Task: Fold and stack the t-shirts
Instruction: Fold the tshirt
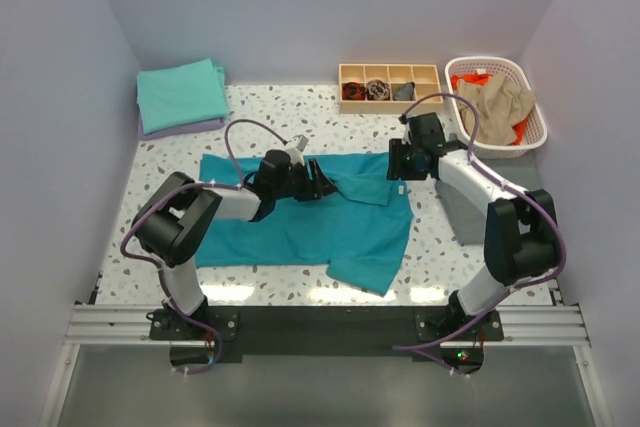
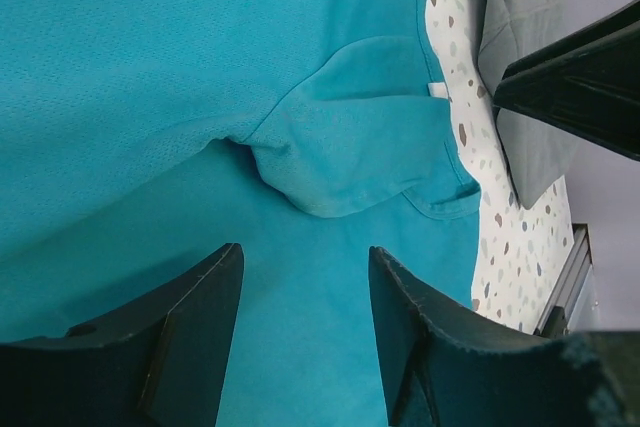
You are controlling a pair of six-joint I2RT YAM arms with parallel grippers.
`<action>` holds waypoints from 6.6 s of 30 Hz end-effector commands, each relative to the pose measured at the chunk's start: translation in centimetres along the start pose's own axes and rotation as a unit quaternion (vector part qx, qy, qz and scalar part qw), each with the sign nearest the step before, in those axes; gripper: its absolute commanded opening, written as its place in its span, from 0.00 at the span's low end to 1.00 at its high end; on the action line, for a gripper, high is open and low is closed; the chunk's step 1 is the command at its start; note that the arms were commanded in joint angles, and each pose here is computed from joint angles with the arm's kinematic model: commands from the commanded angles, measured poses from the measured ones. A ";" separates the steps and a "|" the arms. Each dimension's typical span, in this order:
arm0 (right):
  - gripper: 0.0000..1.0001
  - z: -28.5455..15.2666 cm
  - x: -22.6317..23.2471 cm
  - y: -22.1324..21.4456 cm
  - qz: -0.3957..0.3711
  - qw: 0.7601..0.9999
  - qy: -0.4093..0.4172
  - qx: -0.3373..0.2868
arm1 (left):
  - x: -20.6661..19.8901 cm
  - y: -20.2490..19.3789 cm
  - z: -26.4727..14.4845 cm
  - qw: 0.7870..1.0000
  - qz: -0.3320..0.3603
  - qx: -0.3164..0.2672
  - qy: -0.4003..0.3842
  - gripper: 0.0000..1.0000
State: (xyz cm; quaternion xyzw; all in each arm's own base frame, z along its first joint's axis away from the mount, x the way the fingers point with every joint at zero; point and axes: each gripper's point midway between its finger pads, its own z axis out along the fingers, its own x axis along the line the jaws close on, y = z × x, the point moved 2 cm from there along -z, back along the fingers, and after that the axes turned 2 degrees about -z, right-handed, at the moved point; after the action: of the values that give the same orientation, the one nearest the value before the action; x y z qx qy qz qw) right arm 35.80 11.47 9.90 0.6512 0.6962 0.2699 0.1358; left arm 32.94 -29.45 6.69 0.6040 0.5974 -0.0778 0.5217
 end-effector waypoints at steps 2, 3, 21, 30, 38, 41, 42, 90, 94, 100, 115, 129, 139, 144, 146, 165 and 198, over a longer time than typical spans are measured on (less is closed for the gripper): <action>0.49 -0.7 1.1 1.3 0.005 0.999 0.029 -0.030 | -2.1 1.4 1.2 0.997 -0.010 -0.059 -0.048 0.56; 0.49 -0.7 1.1 1.4 0.006 0.999 0.029 -0.031 | -2.0 1.1 1.6 0.997 -0.009 -0.057 -0.047 0.56; 0.49 -0.5 1.8 0.8 0.012 0.998 0.050 -0.021 | -0.2 0.1 4.8 0.997 -0.005 -0.079 0.010 0.53; 0.49 -0.2 1.7 -0.2 0.010 0.999 0.048 -0.009 | -1.0 0.0 5.5 0.997 -0.004 -0.077 -0.006 0.44; 0.49 -0.2 1.1 -0.3 0.009 0.999 0.029 -0.013 | -2.1 1.3 4.3 0.994 0.007 -0.104 -0.010 0.48; 0.49 -0.1 1.1 -0.3 0.009 0.999 0.030 -0.012 | -2.7 1.6 4.3 0.994 0.008 -0.107 -0.021 0.48; 0.49 -0.1 1.0 -0.3 0.009 0.999 0.028 -0.012 | -2.6 1.5 4.4 0.994 0.007 -0.105 -0.019 0.48; 0.49 -1.6 0.6 -0.4 0.004 1.000 0.014 -0.024 | -6.2 0.9 6.1 0.995 0.048 0.076 0.035 0.76; 0.49 -2.3 0.4 0.1 0.000 0.999 0.007 -0.034 | -5.7 1.6 5.0 0.994 0.067 0.064 0.062 0.82; 0.49 -1.5 0.7 0.3 0.006 0.999 0.014 -0.031 | -4.0 3.1 1.7 0.982 0.106 0.048 0.152 0.83; 0.49 -0.3 1.7 1.1 0.011 0.999 0.035 -0.017 | 3.9 5.3 -6.5 0.947 0.096 0.001 0.307 0.89; 0.49 0.4 1.9 0.0 0.007 0.999 0.044 -0.001 | 13.0 7.3 -15.4 0.910 0.009 -0.079 0.406 0.96; 0.49 1.4 1.8 -0.1 0.006 0.999 0.044 0.006 | 16.8 7.3 -17.3 0.902 -0.030 -0.090 0.421 0.96; 0.49 2.3 1.4 0.2 0.007 1.000 0.028 0.008 | 17.1 8.0 -16.8 0.903 -0.028 -0.099 0.417 0.96; 0.49 2.6 1.4 0.3 0.006 1.000 0.028 0.011 | 17.3 8.4 -16.5 0.904 -0.026 -0.104 0.414 0.96; 0.49 3.7 0.1 -1.3 0.005 0.999 -0.008 0.038 | 19.2 10.1 -16.4 0.895 -0.025 -0.129 0.425 0.67; 0.48 3.6 -4.4 -2.1 -0.009 0.986 -0.150 0.071 | 20.4 11.9 -20.2 0.866 -0.022 -0.147 0.478 0.02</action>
State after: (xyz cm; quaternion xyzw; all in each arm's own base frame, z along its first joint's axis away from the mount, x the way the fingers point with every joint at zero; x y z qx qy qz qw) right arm 35.56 8.79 3.91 0.6861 0.6975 0.1311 0.1597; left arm 36.34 0.16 5.56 0.4816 0.7974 0.2669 0.2471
